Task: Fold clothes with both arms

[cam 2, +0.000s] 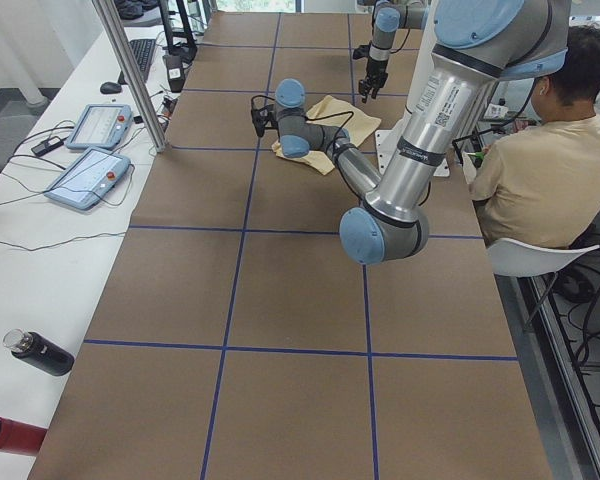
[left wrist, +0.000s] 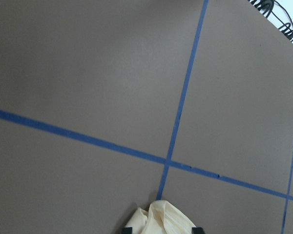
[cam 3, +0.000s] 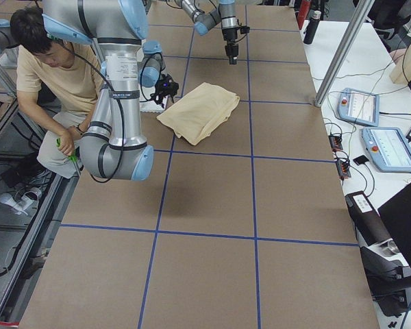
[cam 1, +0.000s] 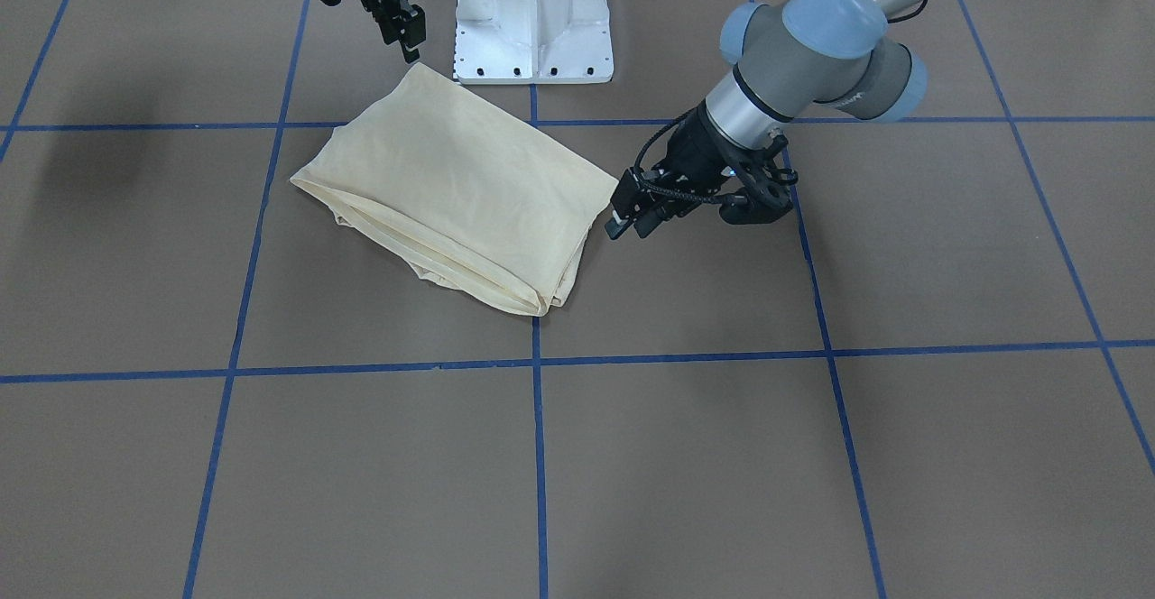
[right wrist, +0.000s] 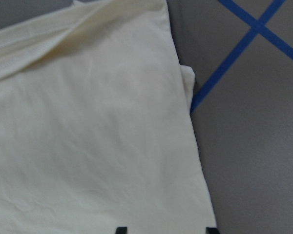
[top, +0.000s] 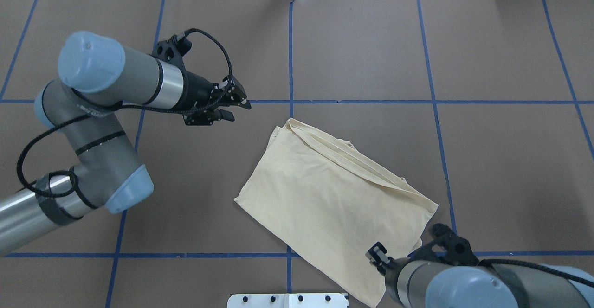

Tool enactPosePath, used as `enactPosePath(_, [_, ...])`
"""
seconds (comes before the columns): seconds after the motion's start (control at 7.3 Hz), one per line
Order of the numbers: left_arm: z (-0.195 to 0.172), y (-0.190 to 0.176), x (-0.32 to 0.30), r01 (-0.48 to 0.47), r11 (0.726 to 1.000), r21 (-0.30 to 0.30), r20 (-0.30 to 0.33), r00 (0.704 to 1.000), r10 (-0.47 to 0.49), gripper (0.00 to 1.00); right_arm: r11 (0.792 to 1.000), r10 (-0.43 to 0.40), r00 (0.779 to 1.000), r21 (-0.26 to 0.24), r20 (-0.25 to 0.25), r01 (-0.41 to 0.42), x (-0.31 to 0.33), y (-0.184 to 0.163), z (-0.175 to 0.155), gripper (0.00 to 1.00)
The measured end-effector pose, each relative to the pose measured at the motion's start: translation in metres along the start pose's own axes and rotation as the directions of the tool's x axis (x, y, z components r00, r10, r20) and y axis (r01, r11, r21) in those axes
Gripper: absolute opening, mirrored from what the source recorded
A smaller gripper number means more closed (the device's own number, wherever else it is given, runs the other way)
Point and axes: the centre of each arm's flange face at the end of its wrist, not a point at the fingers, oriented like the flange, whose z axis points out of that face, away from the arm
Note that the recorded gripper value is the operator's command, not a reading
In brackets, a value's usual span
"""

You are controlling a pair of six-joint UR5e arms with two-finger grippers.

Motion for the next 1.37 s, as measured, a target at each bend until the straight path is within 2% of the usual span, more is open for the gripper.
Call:
enactPosePath(0.14, [0.013, 0.035, -0.023, 0.04, 0.999, 0.02, 0.044, 0.998, -0.04, 0.65, 0.999, 0.029, 0.998, 0.026, 0.064, -0.031, -0.041, -0.028, -0.011, 1.0])
enactPosePath(0.27, [0.033, 0.071, -0.04, 0.076, 0.996, 0.046, 0.107, 0.991, -0.081, 0.65, 0.998, 0.028, 0.994, 0.06, 0.102, -0.035, -0.086, -0.059, -0.013, 1.0])
enactPosePath(0.55, [0.066, 0.124, -0.065, 0.114, 0.99, 0.077, 0.203, 0.971, -0.128, 0.64, 0.993, -0.016, 0.991, 0.114, 0.133, 0.001, -0.163, -0.123, 0.013, 1.0])
enactPosePath(0.82, [0.082, 0.144, -0.077, 0.114, 0.99, 0.08, 0.24, 0.962, -0.13, 0.63, 0.993, -0.043, 0.983, 0.113, 0.178, 0.023, -0.195, -0.166, 0.057, 1.0])
enactPosePath(1.37, [0.09, 0.142, -0.079, 0.098, 0.99, 0.101, 0.246, 0.962, -0.12, 0.57, 0.994, -0.047, 0.98, 0.111, 0.193, 0.026, -0.2, -0.178, 0.071, 1.0])
